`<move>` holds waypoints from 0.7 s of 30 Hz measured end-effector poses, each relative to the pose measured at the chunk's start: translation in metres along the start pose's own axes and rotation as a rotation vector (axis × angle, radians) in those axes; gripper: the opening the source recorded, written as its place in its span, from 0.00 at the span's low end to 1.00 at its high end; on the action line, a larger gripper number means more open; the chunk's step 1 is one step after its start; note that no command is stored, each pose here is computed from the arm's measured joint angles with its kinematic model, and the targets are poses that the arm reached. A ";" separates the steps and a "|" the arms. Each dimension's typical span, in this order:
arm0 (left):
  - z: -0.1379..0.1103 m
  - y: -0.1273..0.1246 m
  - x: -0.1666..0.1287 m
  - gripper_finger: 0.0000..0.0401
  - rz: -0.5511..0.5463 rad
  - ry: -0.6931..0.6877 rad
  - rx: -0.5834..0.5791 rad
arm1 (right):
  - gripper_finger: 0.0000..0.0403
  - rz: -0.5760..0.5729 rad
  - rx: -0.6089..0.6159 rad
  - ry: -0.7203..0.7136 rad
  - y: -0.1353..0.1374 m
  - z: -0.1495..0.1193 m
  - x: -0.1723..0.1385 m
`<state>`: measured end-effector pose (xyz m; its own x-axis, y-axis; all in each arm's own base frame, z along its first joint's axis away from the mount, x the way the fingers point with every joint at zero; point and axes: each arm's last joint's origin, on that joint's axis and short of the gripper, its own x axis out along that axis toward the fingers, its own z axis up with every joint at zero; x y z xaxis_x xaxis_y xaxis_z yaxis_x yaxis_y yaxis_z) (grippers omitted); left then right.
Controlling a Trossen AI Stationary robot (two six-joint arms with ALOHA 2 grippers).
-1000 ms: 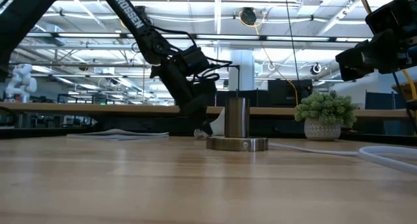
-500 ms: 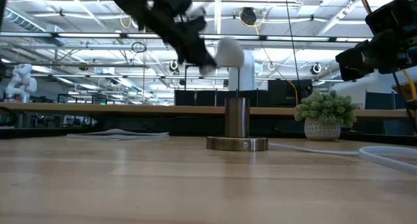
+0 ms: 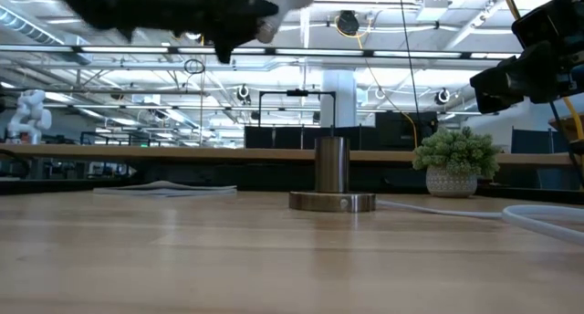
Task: Screw lightbulb
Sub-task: Insert the white lightbulb into the gold lamp
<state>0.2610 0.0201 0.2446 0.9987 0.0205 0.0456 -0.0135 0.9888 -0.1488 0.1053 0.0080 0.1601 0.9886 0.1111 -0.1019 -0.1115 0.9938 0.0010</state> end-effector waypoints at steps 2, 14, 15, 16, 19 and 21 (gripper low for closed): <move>-0.027 -0.017 -0.009 0.34 -0.030 -0.124 -0.027 | 0.00 0.000 0.000 0.001 0.000 0.000 0.000; -0.063 -0.029 0.000 0.34 0.060 -0.285 0.008 | 0.00 0.000 0.000 -0.001 0.000 0.000 0.000; -0.061 -0.028 0.002 0.34 0.061 -0.291 0.017 | 0.00 0.000 0.000 0.002 0.000 0.000 0.000; -0.061 -0.027 0.004 0.34 0.067 -0.288 0.031 | 0.00 0.000 0.000 0.001 0.000 0.000 0.000; -0.056 -0.026 0.010 0.34 0.082 -0.296 0.067 | 0.00 0.000 0.000 0.001 0.000 0.000 0.000; -0.054 -0.026 0.012 0.34 0.085 -0.293 0.085 | 0.00 0.000 0.000 0.001 0.000 0.000 0.000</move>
<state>0.2763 -0.0132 0.1952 0.9375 0.1334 0.3213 -0.1130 0.9903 -0.0814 0.1054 0.0080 0.1600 0.9884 0.1111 -0.1033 -0.1116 0.9938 0.0011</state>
